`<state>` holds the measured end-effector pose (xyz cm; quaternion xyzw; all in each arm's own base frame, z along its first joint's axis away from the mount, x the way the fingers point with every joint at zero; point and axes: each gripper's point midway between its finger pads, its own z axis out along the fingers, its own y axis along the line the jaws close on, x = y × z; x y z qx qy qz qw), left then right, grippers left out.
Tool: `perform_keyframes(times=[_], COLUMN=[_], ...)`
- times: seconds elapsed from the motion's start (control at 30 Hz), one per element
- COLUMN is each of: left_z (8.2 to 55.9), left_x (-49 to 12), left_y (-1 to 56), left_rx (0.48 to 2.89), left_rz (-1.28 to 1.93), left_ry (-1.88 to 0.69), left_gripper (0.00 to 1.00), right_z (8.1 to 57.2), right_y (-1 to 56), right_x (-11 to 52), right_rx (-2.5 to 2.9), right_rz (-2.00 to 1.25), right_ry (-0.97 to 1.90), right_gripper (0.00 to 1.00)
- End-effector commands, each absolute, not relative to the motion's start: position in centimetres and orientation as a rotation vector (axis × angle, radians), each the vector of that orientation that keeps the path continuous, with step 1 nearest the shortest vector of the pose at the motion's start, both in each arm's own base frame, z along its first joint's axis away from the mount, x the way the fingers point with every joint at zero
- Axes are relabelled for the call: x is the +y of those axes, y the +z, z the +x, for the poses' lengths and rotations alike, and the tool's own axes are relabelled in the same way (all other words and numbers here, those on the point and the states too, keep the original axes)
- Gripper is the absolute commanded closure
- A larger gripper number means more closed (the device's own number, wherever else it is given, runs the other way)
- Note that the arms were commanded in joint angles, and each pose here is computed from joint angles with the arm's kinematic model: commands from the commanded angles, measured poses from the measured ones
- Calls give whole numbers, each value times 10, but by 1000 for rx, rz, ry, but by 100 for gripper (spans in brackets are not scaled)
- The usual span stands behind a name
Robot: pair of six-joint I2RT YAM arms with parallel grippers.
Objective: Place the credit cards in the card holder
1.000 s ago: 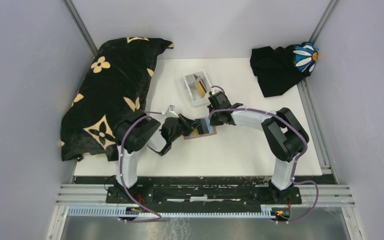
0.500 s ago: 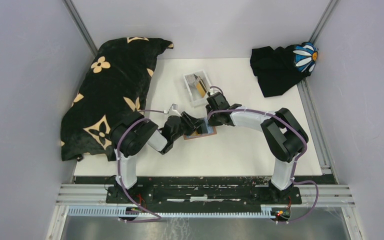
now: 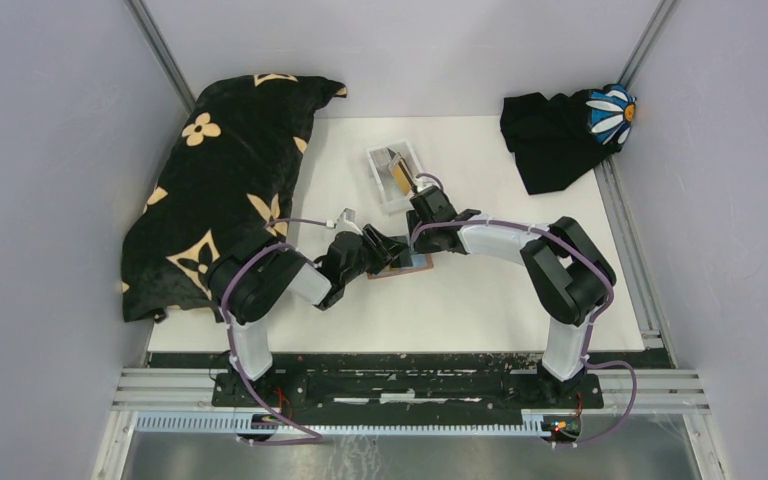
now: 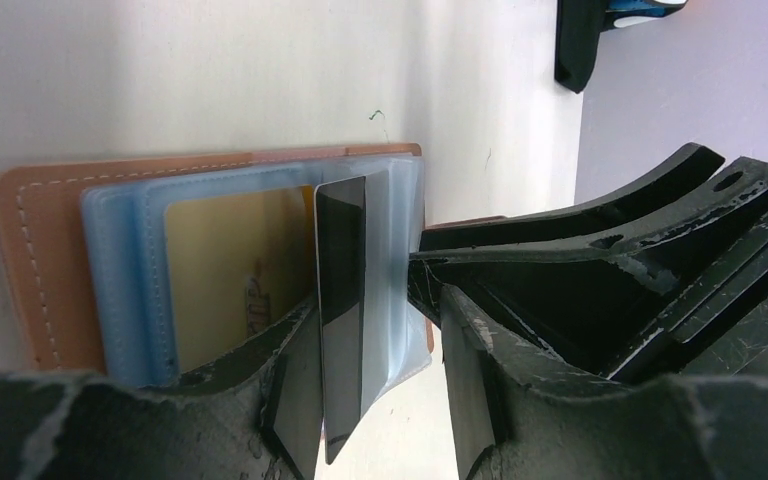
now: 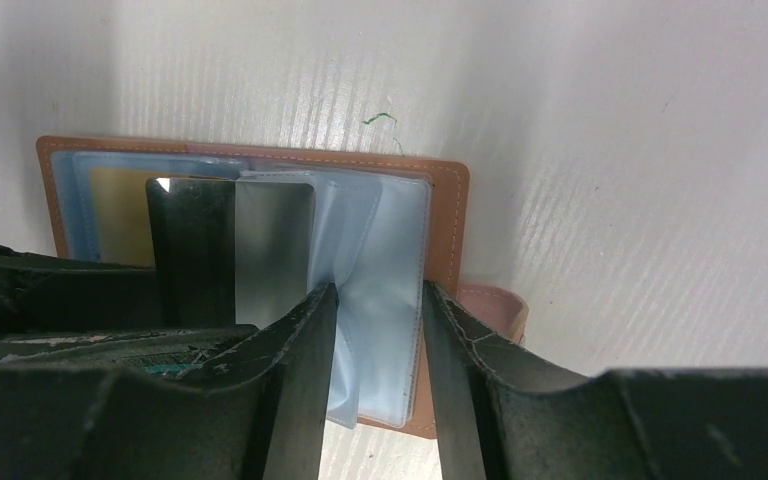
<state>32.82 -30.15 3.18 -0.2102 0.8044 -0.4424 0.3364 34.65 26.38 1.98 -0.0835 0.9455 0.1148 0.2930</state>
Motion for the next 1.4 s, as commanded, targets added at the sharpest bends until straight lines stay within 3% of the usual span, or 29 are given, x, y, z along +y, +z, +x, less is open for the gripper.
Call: perform_keyframes(times=[0.0, 0.77, 1.37], left_z=[306, 304, 300], left_x=[-270, -271, -265], left_y=[-18, -9, 2], left_rx=[2262, 2212, 2185], left_rz=[-533, -549, -541], left_ry=[-915, -978, -990], left_gripper=[47, 43, 42], right_z=[324, 328, 343], right_y=[-13, 16, 75], right_x=[238, 195, 221], right_rx=[2627, 2518, 2400], right_rz=[-242, -88, -105], right_ry=[170, -40, 87], right_gripper=[54, 49, 50])
